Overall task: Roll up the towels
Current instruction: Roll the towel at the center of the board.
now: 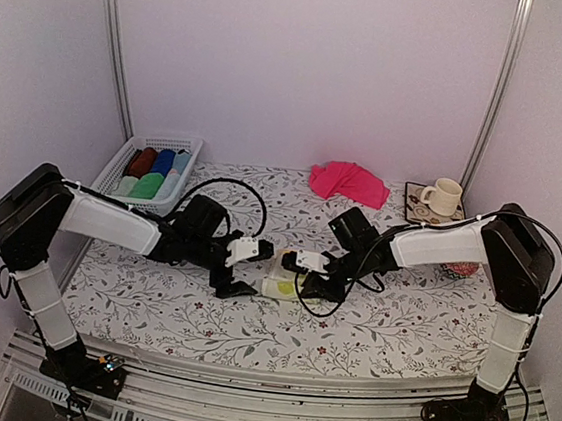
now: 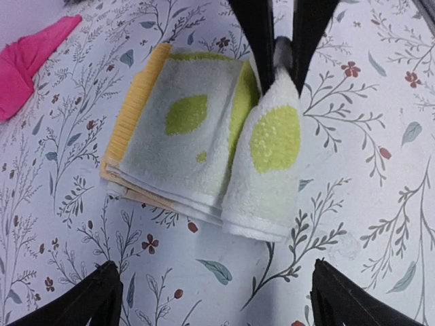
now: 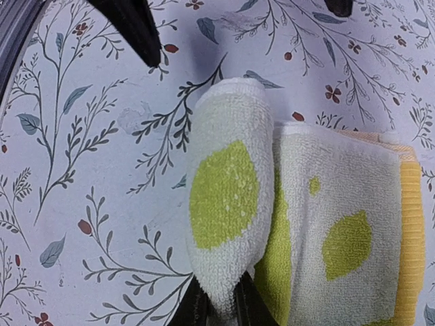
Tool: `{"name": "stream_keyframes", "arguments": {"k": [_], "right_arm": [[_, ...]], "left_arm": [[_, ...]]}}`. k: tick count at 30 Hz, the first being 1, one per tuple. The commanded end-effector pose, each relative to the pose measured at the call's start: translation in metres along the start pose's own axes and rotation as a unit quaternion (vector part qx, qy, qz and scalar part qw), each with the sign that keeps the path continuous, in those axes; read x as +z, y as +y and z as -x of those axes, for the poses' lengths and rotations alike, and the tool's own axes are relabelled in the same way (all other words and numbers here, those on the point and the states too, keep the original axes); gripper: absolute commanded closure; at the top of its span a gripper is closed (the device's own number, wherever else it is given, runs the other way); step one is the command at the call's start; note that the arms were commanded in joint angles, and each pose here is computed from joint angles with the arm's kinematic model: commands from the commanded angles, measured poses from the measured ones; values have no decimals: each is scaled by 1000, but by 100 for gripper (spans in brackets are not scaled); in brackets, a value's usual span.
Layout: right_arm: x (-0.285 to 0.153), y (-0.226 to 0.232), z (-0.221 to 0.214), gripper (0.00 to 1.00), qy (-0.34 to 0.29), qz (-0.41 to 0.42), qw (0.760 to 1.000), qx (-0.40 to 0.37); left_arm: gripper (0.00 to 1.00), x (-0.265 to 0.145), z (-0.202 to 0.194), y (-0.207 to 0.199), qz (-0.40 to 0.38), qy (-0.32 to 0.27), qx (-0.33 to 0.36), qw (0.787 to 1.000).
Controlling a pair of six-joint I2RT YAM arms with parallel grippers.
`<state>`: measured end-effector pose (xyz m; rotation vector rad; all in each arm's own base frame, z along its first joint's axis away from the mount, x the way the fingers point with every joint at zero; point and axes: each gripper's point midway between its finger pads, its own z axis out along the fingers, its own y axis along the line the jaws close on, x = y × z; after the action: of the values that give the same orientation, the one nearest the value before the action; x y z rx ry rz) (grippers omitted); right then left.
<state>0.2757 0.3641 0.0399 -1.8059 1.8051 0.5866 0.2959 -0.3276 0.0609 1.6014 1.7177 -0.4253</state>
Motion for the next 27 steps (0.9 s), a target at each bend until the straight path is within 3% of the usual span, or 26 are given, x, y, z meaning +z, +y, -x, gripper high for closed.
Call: {"name": "stream_keyframes", "arguments": {"k": [1, 5, 12, 20, 27], "right_arm": [[11, 16, -21, 87, 21, 71, 994, 80], [8, 6, -14, 86, 3, 77, 991, 106], [7, -5, -23, 86, 6, 95, 981, 171], [14, -6, -25, 86, 14, 117, 972, 201], [15, -6, -25, 85, 14, 127, 969, 210]], "left_arm": [[3, 6, 7, -9, 59, -3, 93, 994], [4, 17, 9, -21, 68, 8, 123, 990], [16, 25, 22, -25, 85, 5, 157, 984], [29, 36, 24, -34, 81, 12, 193, 978], [34, 53, 15, -36, 75, 49, 205, 975]]}}
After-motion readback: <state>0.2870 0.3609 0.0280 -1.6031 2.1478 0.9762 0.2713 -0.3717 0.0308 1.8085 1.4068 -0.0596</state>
